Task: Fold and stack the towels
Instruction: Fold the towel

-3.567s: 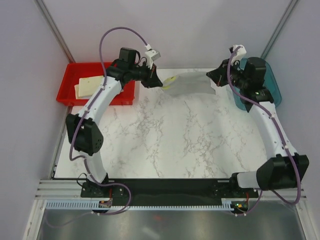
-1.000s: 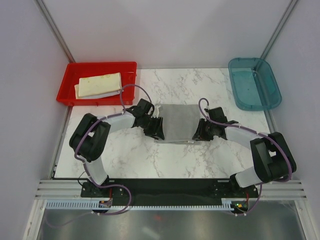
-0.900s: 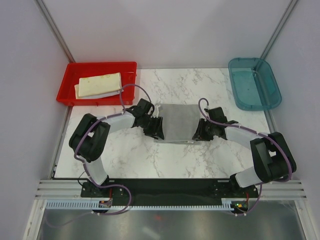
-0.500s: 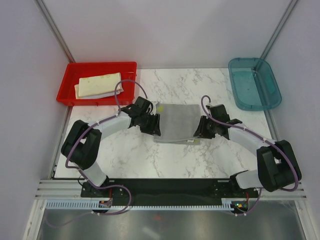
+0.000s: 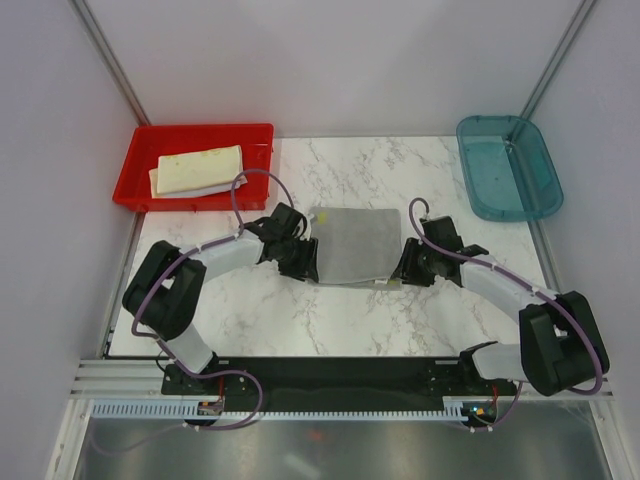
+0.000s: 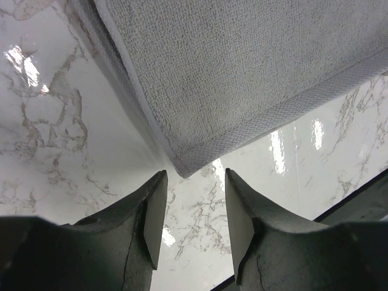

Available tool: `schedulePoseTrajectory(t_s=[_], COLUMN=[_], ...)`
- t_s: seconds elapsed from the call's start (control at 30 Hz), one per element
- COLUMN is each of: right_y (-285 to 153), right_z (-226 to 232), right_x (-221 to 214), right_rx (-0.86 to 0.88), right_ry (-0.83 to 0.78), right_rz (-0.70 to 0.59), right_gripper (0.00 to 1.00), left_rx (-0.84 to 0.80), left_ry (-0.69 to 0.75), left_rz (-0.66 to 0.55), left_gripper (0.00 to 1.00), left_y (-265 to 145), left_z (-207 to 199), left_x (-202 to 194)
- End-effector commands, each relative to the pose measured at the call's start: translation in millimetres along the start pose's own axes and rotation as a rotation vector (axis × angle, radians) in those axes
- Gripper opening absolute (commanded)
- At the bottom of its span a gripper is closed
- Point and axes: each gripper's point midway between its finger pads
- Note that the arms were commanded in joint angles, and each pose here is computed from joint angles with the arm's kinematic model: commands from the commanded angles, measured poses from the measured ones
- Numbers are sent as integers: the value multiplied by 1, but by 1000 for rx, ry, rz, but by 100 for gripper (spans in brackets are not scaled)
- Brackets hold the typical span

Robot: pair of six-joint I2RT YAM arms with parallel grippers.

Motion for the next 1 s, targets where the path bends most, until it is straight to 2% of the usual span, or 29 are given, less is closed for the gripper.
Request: schedulePoseTrajectory(t_s=[0.0, 0.2, 0.57, 0.97], right_y=[-10, -11, -2, 12], right_z=[13, 7, -2, -2], right_x=[14, 10, 12, 12], right_rx=[38, 2, -46, -38], right_ry=[32, 186, 279, 345], right_rz=[-56, -88, -108, -106], right_gripper=[45, 50, 50, 46], left_rx=[-48, -28, -29, -172], left_ry=[-1, -3, -2, 2], left_rz=[-74, -67, -58, -116], left_gripper=[50, 51, 50, 48], left_y=[-10, -6, -3, -30], left_z=[-19, -16, -15, -53], left_x=[16, 18, 17, 30])
Point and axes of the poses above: each gripper's point midway between its finger pads, its own y axis out along the fingers, its own z axis along the line the jaws close on, x = y × z, and after that the axes turned 13 degrees about -y, right-handed
